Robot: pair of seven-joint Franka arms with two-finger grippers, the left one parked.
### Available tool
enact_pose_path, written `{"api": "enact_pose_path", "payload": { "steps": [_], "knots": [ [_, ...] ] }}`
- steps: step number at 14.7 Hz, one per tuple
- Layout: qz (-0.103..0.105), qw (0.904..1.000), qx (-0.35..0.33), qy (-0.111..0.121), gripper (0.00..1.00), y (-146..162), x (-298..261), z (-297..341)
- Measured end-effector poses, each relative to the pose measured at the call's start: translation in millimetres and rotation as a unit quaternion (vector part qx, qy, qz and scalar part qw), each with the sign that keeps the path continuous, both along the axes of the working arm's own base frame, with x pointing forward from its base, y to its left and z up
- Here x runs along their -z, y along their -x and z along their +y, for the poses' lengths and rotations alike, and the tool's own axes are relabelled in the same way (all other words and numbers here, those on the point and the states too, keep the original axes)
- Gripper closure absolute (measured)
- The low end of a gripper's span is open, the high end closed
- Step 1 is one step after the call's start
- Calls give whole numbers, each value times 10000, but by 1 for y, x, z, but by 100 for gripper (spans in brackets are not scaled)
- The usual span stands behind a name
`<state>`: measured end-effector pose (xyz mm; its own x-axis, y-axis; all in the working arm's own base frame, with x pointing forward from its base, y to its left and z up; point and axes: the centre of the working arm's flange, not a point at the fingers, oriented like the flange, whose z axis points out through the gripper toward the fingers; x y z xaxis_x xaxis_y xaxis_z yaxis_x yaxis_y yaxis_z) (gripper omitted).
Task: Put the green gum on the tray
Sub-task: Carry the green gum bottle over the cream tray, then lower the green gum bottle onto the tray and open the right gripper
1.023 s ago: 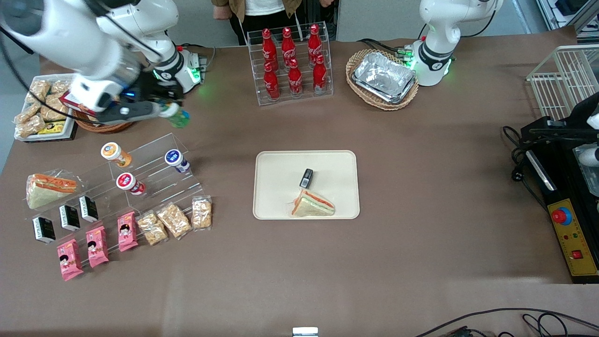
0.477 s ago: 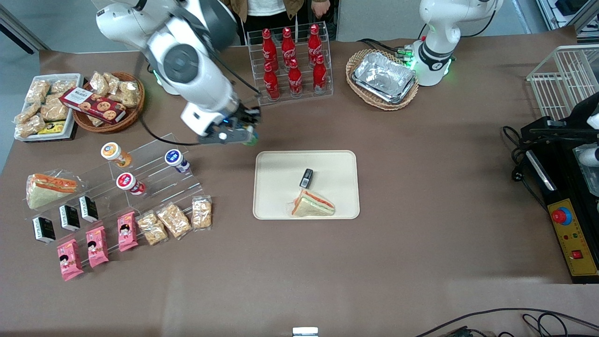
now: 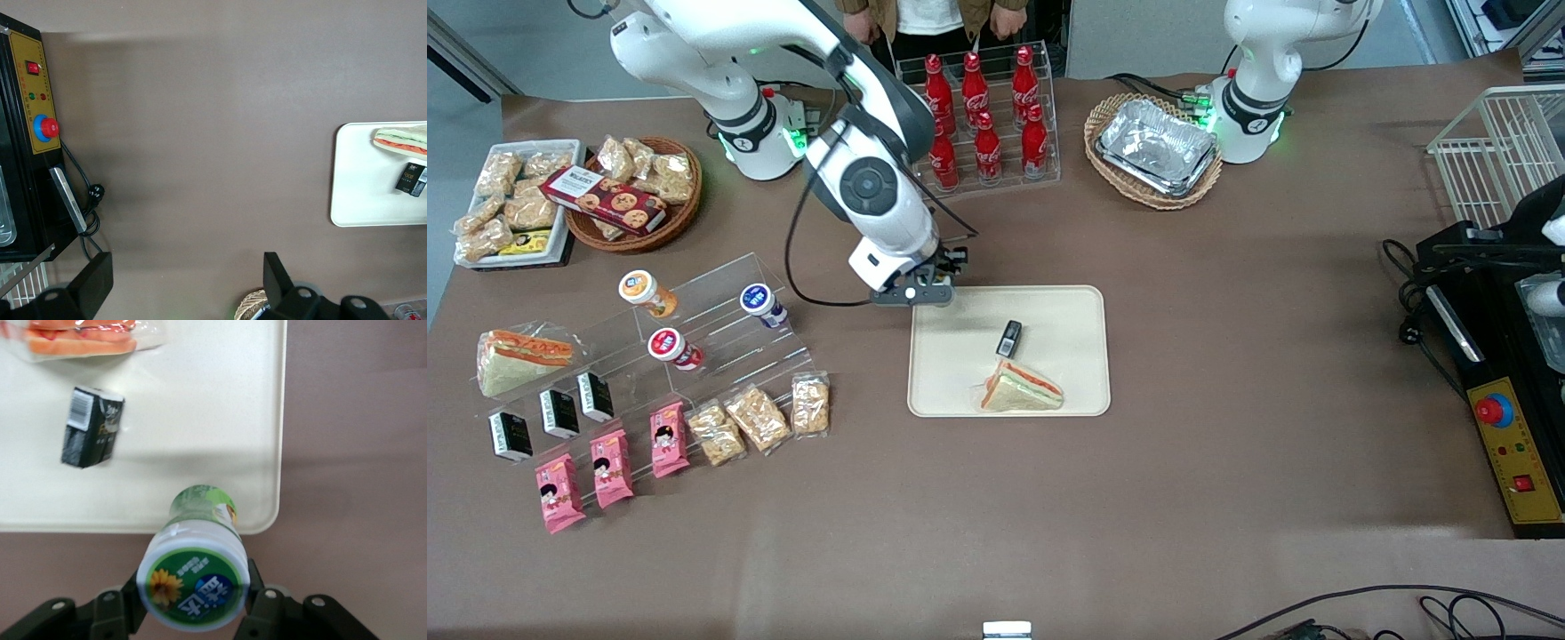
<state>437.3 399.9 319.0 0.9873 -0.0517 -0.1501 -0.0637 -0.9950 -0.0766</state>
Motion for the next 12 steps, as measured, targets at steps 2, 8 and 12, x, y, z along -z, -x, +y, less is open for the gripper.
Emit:
{"api": "enact_pose_path", "payload": {
  "steps": [2, 8, 12],
  "knots": [
    [-42, 10000, 10, 8, 42, -1, 25, 4],
    [-143, 9997, -94, 156, 42, -12, 83, -4],
    [-130, 9997, -93, 162, 42, -12, 92, -4]
  ]
}}
